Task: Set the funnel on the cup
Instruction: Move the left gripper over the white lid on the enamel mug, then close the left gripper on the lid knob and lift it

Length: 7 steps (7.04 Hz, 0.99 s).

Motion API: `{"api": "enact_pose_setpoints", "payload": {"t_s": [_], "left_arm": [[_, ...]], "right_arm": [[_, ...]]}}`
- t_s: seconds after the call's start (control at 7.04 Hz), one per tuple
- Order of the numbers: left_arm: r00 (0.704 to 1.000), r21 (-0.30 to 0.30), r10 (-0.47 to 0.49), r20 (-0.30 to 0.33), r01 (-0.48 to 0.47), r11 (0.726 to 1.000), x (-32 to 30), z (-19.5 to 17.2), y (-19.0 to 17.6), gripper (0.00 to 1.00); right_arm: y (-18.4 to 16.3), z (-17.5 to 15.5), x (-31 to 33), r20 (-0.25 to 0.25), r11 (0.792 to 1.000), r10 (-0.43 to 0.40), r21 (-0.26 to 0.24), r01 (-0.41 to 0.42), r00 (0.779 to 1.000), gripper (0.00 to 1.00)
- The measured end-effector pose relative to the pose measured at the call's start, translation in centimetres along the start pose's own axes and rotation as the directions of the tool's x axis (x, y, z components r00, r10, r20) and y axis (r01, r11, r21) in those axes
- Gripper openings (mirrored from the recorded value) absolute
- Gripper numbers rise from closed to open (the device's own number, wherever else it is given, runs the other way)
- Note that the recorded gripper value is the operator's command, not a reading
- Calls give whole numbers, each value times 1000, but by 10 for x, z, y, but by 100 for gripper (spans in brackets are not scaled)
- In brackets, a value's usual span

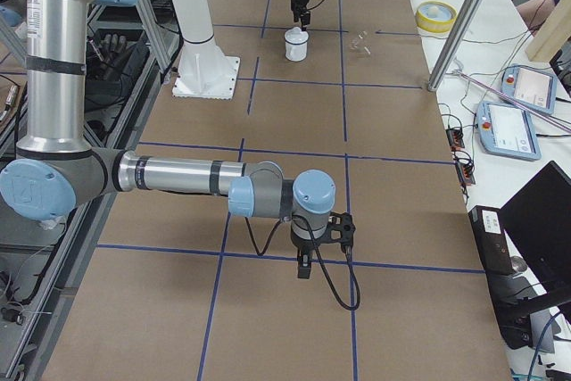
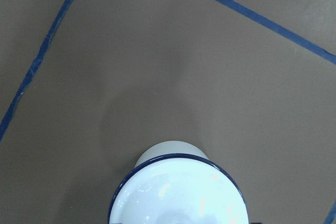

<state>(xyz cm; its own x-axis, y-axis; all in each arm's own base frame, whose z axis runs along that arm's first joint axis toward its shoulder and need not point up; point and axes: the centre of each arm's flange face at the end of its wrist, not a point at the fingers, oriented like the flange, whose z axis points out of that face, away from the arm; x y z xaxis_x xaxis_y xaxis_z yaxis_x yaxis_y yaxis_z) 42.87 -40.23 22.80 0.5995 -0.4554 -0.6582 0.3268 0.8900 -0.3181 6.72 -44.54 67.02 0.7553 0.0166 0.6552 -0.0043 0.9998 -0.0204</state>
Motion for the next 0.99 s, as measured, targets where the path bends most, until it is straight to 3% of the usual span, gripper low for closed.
{"api": "enact_pose_setpoints", "payload": {"t_s": [0.14, 0.43, 0.57, 0.99], "left_arm": [[1000, -5, 2, 6, -2, 1000, 0, 4, 2, 80], [1000, -12, 1, 20, -1, 1000, 1, 12, 7, 17], [1000, -13, -6, 19, 6, 1000, 1, 12, 8, 0], [1000, -12, -10, 6, 10, 1000, 2, 3, 10, 0]], "right_arm": [[0, 0, 0, 0, 1000, 0, 0, 0, 1000, 100], [0, 0, 0, 0, 1000, 0, 0, 0, 1000, 100], [0, 0, 0, 0, 1000, 0, 0, 0, 1000, 100], [0, 0, 0, 0, 1000, 0, 0, 0, 1000, 100]]}}
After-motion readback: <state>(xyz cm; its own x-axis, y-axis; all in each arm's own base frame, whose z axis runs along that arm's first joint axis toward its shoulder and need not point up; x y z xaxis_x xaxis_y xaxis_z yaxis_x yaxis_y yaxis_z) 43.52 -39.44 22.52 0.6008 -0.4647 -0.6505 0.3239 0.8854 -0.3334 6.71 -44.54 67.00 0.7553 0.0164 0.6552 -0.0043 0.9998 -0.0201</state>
